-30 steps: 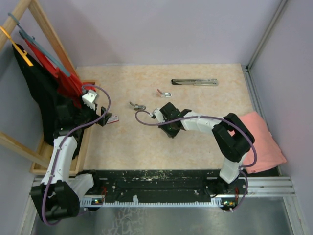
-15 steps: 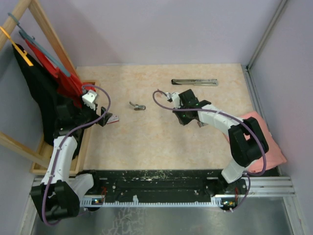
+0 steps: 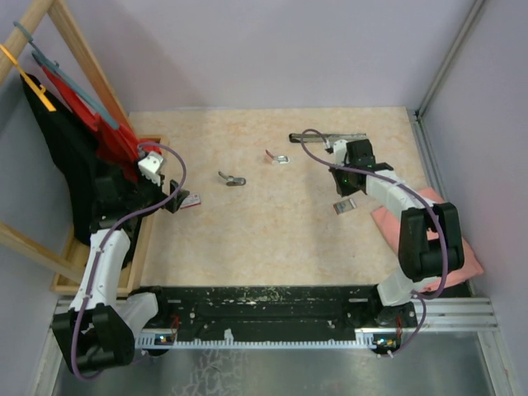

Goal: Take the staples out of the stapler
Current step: Place the staple in the staple box.

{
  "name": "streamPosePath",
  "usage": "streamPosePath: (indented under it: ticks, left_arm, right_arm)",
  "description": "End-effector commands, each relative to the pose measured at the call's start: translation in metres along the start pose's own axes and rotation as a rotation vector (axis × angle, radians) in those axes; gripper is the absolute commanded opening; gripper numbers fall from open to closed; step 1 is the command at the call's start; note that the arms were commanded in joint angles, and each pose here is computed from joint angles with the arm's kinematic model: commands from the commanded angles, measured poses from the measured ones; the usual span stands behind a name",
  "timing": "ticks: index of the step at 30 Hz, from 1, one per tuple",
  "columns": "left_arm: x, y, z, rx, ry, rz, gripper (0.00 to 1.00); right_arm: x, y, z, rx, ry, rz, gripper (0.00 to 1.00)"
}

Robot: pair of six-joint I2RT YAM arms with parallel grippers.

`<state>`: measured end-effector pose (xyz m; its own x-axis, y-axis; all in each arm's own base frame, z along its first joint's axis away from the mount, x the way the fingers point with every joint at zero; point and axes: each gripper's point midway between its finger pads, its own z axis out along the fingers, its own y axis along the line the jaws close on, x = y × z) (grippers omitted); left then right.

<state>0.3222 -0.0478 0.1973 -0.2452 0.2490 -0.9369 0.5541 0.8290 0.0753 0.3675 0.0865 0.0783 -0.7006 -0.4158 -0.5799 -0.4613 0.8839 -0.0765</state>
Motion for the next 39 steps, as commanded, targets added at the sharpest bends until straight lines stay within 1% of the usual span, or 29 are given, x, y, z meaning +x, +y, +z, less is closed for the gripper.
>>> streamPosePath:
  ticks: [1, 5, 14, 28, 39]
  left_arm:
    - [-0.01, 0.0, -0.002, 0.01, -0.025, 0.019, 0.99]
    - [-0.009, 0.0, -0.002, 0.011, -0.024, 0.019, 0.99]
    - [-0.009, 0.0, -0.002, 0.013, -0.025, 0.019, 0.99]
    - [-0.009, 0.0, -0.002, 0.013, -0.023, 0.018, 0.99]
    - [-0.009, 0.0, -0.001, 0.016, -0.022, 0.015, 0.99]
  right_arm:
    - [-0.014, -0.02, -0.005, 0.042, -0.08, 0.006, 0.16]
    - [-0.004, -0.028, -0.001, 0.067, -0.065, 0.025, 0.16]
    - [0.02, -0.032, 0.006, 0.08, -0.027, 0.035, 0.16]
    - [0.034, -0.035, 0.016, 0.09, 0.001, 0.054, 0.16]
    - [0.04, -0.035, 0.015, 0.082, 0.025, 0.06, 0.16]
